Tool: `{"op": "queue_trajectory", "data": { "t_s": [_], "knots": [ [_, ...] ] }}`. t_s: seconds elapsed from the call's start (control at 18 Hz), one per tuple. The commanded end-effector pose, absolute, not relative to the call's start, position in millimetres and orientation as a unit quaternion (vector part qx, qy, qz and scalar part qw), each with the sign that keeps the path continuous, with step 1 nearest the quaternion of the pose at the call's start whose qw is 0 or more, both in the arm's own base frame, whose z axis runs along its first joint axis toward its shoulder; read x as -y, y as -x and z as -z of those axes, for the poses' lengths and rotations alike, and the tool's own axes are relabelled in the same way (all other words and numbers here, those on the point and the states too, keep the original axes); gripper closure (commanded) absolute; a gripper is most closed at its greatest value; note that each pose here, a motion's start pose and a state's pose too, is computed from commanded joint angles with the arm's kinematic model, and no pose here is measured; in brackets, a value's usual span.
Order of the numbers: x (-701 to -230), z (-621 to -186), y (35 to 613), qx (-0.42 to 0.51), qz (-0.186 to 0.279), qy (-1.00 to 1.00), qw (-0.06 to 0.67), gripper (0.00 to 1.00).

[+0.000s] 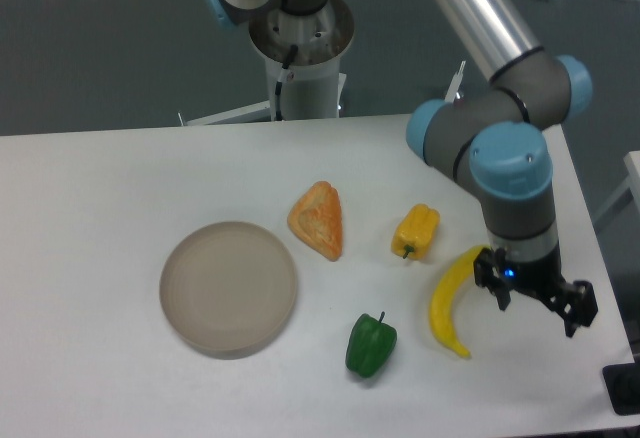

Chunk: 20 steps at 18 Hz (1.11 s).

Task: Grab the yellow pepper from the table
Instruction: 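Raise the open gripper and move it over the yellow pepper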

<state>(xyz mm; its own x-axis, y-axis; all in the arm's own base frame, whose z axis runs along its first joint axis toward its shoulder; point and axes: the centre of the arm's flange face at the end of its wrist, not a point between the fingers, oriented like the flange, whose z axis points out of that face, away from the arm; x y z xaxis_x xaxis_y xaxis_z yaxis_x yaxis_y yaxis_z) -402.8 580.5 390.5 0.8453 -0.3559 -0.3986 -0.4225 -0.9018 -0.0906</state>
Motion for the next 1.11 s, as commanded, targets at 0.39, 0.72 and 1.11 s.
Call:
{"op": "queue_trajectory", "data": {
  "t_s": [0.39,0.72,1.11],
  "knots": [
    [-511.6,-393.6,426.6,-0.174,-0.073,0.976,0.109,0.0],
    [-468.6,-355.2,415.3,-0.224,-0.033,0.971,0.076,0.0],
    [-426.6,-317.0,358.8,-0.212,-0.002,0.974,0.085,0.0]
  ]
}}
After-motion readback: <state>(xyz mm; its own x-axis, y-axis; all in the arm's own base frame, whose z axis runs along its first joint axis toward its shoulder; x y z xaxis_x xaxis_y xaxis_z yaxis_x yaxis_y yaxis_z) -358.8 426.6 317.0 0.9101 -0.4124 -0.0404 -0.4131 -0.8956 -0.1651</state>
